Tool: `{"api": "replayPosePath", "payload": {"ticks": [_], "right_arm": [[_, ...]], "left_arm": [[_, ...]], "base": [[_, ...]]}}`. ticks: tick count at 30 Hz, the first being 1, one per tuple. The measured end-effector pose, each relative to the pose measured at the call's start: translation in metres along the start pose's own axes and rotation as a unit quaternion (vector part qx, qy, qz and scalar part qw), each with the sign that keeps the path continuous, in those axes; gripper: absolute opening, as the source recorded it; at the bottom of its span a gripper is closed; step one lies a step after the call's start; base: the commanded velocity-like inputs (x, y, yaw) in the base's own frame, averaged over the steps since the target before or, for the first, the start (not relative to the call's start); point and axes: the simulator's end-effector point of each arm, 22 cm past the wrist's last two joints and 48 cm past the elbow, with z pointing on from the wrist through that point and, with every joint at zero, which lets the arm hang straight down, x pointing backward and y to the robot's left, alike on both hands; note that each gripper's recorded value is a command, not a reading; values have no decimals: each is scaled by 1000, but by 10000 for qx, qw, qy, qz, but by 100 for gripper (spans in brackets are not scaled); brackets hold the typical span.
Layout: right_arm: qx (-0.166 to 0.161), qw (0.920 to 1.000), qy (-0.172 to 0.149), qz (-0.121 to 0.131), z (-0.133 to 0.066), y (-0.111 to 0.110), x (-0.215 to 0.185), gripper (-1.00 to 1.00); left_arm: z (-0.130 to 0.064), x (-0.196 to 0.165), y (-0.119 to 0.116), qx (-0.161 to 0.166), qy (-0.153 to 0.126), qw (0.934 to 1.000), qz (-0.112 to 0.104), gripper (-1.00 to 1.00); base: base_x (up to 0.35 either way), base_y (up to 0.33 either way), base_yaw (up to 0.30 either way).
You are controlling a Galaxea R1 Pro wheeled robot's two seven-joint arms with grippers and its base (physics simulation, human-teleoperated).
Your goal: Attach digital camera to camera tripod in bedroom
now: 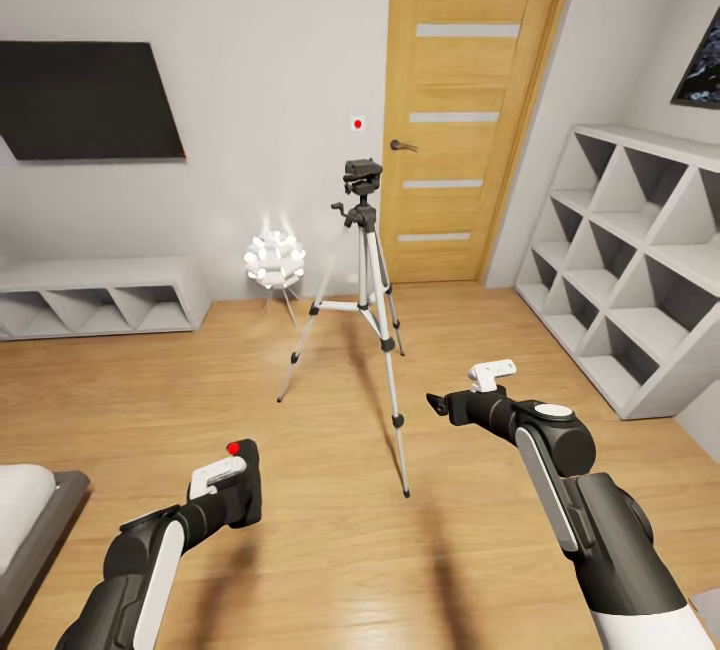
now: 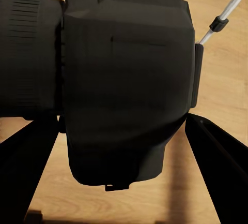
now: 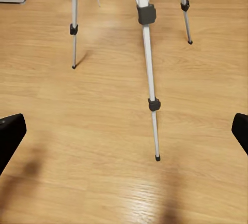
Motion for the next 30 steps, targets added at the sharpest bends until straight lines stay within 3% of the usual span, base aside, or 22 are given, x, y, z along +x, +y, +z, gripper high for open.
{"api": "replayPosePath", "payload": {"ticks": [30], "right_arm": [[26, 9999, -124, -1, -27, 4, -19, 100]], "left_arm": [[-29, -11, 2, -17, -136, 9999, -101, -100]], "base": [[0, 0, 0]]}}
